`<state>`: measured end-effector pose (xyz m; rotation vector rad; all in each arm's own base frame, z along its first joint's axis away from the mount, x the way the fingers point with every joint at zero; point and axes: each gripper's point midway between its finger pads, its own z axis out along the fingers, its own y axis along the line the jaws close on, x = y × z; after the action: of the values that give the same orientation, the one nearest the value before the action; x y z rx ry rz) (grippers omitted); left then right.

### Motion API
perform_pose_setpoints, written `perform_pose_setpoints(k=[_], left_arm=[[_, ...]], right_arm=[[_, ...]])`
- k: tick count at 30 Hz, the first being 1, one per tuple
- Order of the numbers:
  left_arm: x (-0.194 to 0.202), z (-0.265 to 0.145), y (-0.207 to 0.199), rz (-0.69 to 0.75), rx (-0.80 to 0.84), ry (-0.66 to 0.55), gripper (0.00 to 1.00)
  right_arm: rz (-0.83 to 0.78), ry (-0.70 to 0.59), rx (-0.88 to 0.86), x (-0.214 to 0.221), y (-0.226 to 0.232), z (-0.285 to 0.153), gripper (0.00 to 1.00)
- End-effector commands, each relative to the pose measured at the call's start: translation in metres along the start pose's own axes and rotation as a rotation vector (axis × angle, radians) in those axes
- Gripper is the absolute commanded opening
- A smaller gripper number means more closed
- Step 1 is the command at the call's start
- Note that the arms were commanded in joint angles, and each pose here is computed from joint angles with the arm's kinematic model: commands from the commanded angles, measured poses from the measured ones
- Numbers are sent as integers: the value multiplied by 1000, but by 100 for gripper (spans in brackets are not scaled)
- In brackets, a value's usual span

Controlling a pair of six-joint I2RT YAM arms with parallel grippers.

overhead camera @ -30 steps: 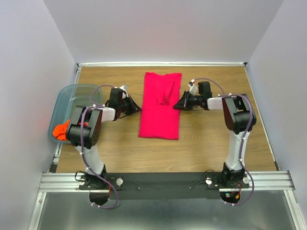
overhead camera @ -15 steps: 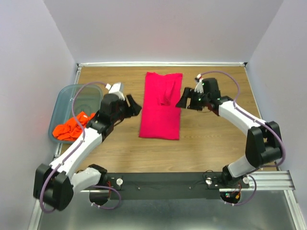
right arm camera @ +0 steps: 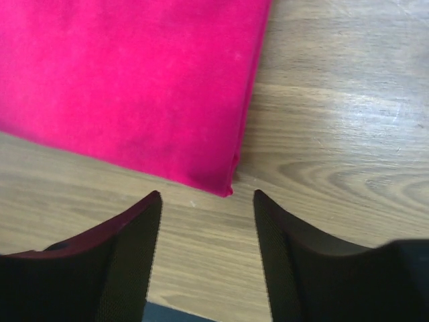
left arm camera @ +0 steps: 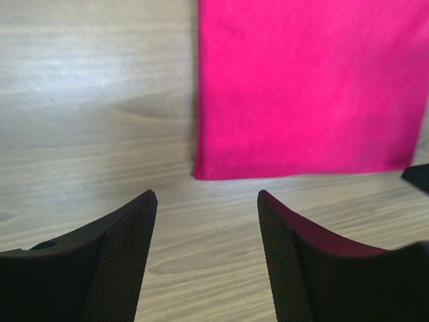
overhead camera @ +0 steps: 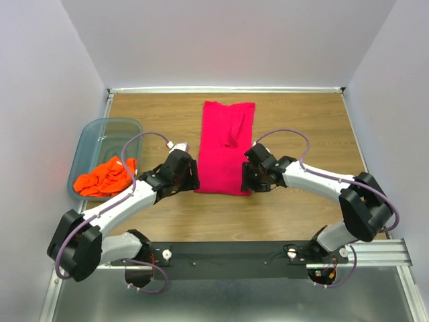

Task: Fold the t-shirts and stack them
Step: Fold the tshirt

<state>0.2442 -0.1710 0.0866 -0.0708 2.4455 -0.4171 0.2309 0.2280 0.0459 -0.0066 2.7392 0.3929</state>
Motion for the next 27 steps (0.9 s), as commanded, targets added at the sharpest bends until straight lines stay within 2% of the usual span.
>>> perform_pose_setpoints(k=[1, 7, 15, 21, 22, 27], left_arm=[[11, 7, 3, 12, -63, 19, 70], [10, 12, 0, 43, -71, 13, 70], [9, 18, 2, 83, -88, 17, 70], [18, 22, 4, 100, -97, 48, 70], [19, 23, 4, 101, -97, 51, 70], [25, 26, 4, 96, -101, 66, 70]], right_arm=[[53, -28, 112, 3, -13, 10, 61], [73, -61, 122, -6, -10, 15, 49], [65, -28, 140, -3, -8, 31, 42], [58, 21, 205, 18, -23, 44, 38], [53, 37, 226, 25, -29, 44, 36], [31, 56, 297, 34, -48, 40, 14]])
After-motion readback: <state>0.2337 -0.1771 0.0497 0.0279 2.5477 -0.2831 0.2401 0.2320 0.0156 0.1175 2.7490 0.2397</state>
